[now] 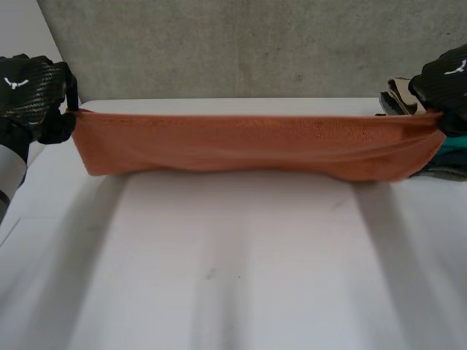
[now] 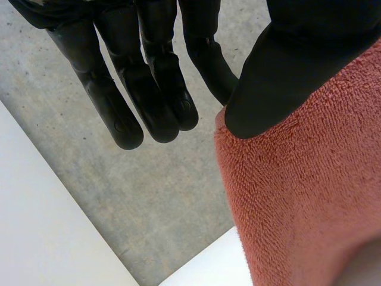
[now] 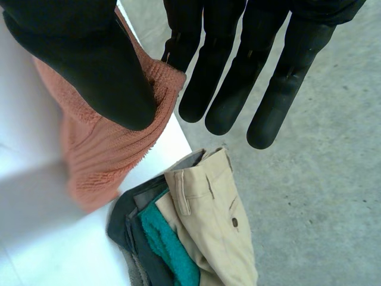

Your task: Fold the laundry.

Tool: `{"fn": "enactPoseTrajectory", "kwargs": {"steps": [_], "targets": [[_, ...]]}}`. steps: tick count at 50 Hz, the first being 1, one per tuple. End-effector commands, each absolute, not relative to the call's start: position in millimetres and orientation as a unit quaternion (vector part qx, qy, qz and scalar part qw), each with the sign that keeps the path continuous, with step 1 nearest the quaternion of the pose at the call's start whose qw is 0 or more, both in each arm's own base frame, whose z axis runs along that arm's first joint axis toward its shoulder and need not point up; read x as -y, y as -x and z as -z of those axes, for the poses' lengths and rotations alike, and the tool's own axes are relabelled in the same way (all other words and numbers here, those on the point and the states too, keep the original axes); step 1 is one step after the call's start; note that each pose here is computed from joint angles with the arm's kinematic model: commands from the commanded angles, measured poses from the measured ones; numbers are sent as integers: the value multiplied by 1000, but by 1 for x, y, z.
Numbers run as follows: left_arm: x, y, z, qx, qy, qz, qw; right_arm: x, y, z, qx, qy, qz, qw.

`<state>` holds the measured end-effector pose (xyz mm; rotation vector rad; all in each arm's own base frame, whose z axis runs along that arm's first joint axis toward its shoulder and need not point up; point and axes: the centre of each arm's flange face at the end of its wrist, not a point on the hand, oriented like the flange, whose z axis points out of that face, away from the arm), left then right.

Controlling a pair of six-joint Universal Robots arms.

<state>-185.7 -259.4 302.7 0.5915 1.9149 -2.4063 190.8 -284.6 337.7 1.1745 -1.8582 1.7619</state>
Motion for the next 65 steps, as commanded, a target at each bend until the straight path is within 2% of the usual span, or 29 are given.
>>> {"fn": "enactPoseTrajectory", "kwargs": {"steps": [1,6,9,13,16,17,20,21,22,23,25,27,30,33,35,42,43,49,56,61,65], "targets": [[257,189,-297,-634,-217,742,-17,269,-190,-337,665,-404,-612,139],[284,196,-236,-702,-239,669,-40,284,-194,-288,709,-422,-553,114],[300,200,-217,-715,-247,653,-39,306,-200,-256,728,-429,-524,105],[343,207,-204,-708,-257,658,-15,341,-202,-245,726,-398,-547,124],[375,220,-224,-671,-253,697,9,364,-208,-257,702,-362,-597,142],[384,223,-233,-658,-248,711,14,378,-217,-272,672,-339,-641,149],[411,230,-292,-577,-213,788,34,395,-231,-306,607,-295,-721,155],[415,231,-308,-552,-202,808,37,401,-239,-329,556,-271,-770,157],[420,230,-339,-501,-181,846,37,403,-243,-340,528,-260,-793,158],[422,230,-350,-477,-172,861,35,405,-249,-363,464,-233,-839,162],[422,230,-387,-381,-133,915,29,406,-253,-390,381,-201,-888,161],[418,230,-405,-327,-111,938,29,402,-257,-406,319,-181,-916,161],[413,222,-405,-329,-90,939,39,398,-258,-407,302,-186,-922,157],[410,221,-382,-373,-96,922,41,399,-259,-394,322,-192,-915,151],[406,219,-353,-427,-107,897,41,398,-261,-382,343,-203,-905,147],[375,213,-266,-566,-147,810,37,390,-258,-296,479,-267,-827,123],[372,212,-256,-579,-150,801,36,385,-254,-273,516,-279,-802,114],[331,206,-182,-677,-181,713,33,360,-237,-196,635,-316,-699,89],[288,198,-143,-746,-225,624,47,332,-224,-151,690,-346,-632,68],[271,194,-143,-762,-252,594,57,322,-223,-142,698,-356,-619,56],[274,192,-149,-757,-251,601,61,324,-220,-142,702,-350,-618,55]]}}
